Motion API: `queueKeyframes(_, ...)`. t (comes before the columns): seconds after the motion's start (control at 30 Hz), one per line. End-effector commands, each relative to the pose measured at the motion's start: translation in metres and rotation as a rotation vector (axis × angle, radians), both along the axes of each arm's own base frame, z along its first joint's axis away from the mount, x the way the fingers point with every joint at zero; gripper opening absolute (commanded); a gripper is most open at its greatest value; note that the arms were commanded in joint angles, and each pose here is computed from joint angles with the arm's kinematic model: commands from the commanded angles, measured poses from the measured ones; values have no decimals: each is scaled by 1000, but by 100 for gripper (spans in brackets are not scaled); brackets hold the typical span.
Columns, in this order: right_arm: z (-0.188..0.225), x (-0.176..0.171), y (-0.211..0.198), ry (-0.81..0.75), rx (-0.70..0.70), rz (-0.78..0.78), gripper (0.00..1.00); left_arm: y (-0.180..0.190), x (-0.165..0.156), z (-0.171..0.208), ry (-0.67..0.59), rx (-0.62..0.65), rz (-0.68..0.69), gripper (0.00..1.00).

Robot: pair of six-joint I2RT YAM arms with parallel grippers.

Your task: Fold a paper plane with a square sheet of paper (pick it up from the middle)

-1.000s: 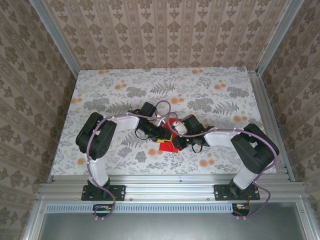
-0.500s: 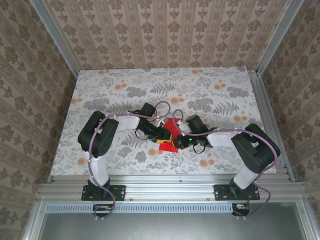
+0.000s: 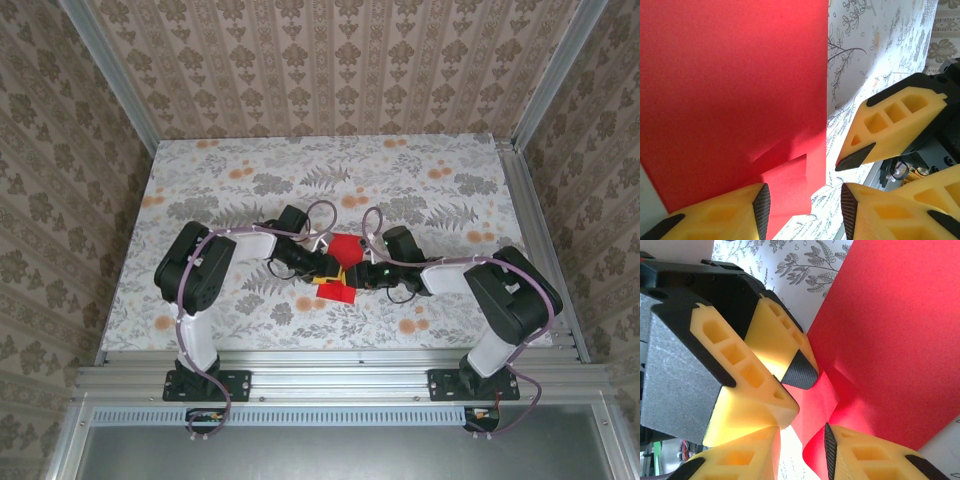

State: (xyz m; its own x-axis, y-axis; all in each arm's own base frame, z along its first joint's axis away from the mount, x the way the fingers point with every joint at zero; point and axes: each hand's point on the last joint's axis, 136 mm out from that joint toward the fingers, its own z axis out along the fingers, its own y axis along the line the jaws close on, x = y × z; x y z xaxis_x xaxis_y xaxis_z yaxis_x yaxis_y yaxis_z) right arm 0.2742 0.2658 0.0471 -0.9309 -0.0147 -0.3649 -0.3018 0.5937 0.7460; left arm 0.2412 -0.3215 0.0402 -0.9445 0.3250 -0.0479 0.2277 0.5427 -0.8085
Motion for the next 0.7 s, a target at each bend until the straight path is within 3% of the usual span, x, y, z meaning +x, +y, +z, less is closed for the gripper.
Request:
queueKeyframes(0.0,-4,-2,3,65,19,-2,32,1,-1,1,24,-26,12,44)
queueKeyframes(0.67,-14,5,13,166,76,-30,33,0,3,3,39,-61,42,45)
